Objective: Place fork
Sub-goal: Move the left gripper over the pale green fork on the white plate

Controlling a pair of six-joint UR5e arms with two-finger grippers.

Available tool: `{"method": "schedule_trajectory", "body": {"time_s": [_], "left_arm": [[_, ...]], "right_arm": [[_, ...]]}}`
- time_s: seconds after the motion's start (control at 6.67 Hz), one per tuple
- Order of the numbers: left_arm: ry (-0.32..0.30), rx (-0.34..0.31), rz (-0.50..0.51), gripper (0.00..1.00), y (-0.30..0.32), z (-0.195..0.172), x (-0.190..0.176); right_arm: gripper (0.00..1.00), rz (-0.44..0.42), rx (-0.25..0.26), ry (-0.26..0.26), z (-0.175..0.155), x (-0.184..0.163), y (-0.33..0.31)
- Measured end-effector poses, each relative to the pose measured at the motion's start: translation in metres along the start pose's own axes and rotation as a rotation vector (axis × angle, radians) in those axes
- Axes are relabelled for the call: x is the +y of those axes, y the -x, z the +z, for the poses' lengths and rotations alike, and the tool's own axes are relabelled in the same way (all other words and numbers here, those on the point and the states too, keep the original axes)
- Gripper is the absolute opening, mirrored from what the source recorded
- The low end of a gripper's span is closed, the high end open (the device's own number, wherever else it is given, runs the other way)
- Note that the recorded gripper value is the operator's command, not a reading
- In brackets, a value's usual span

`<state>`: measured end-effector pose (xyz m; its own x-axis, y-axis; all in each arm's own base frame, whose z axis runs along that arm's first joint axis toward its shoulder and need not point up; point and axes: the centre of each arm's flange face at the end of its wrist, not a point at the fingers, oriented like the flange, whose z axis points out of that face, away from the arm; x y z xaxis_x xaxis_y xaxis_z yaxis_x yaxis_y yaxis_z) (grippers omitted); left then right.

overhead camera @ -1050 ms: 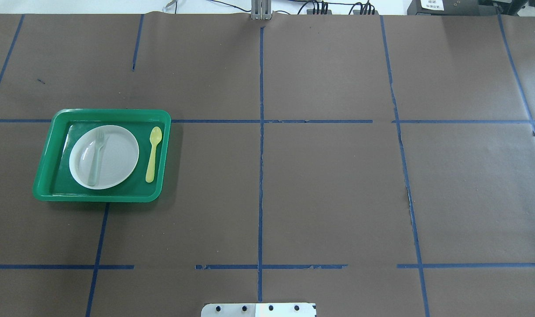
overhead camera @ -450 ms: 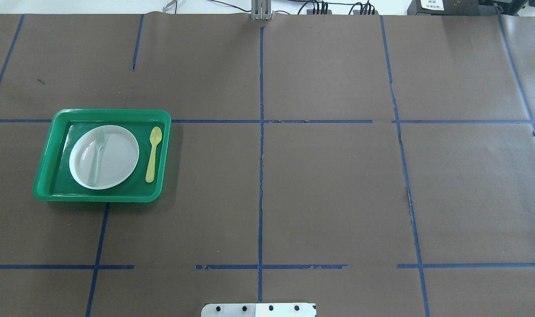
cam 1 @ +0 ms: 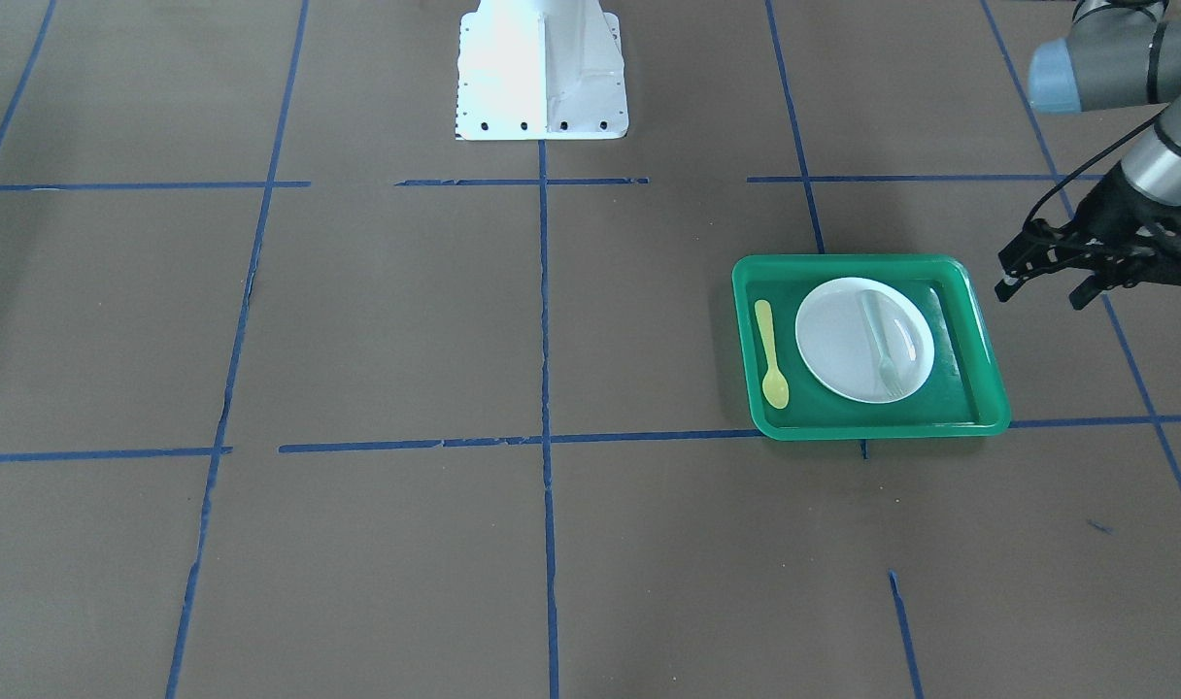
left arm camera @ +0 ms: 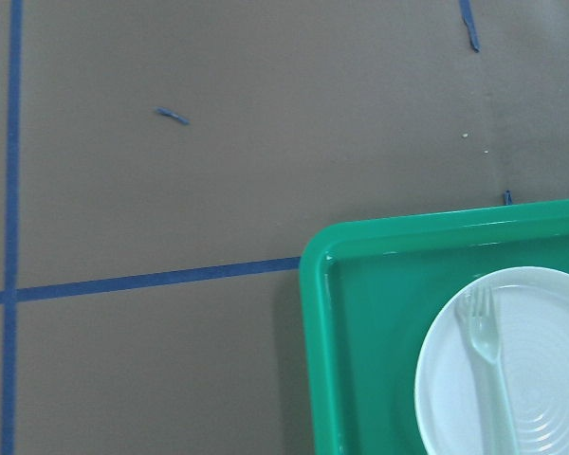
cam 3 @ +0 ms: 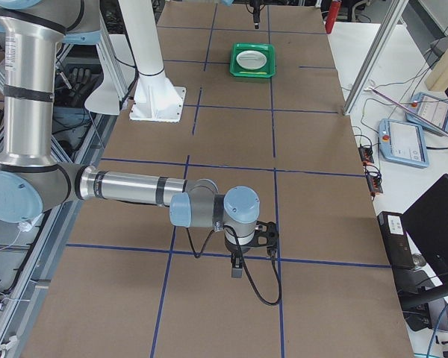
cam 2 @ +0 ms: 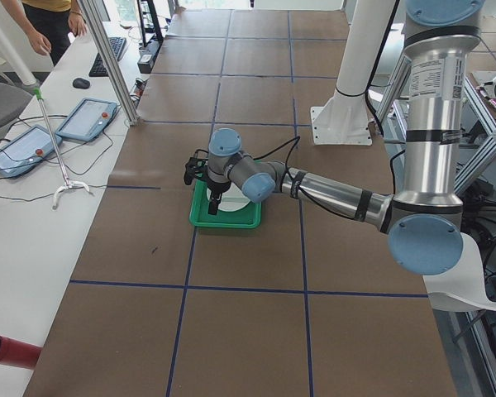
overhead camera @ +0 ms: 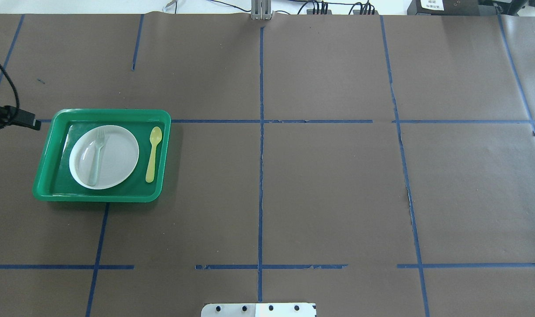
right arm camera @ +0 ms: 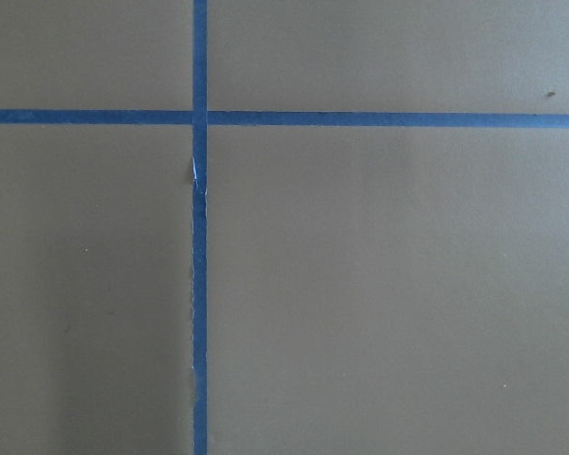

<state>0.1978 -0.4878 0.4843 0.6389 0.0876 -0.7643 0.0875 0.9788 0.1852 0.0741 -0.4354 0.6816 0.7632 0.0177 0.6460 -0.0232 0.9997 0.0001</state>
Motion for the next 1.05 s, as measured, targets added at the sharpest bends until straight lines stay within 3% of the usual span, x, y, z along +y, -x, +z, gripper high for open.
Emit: {"method": "schedule_trajectory", "body": {"time_s": [0.3,0.45,1.05], "left_arm": [[0.024,-0.020,-0.049,0.95,-0.060,0.059,-0.001],[0.028,-0.035,-0.060,0.82,-0.076,0.077,0.004],[0.061,-0.070,-0.066,0.82,-0.081,0.109,0.017]], "right_arm": [[1.00,0.000,0.001,0.000,0.000,0.000,0.000],[1.00,0.000,0.000,0.000,0.000,0.000,0.000],[1.00,0.000,0.000,0.000,0.000,0.000,0.000]]}}
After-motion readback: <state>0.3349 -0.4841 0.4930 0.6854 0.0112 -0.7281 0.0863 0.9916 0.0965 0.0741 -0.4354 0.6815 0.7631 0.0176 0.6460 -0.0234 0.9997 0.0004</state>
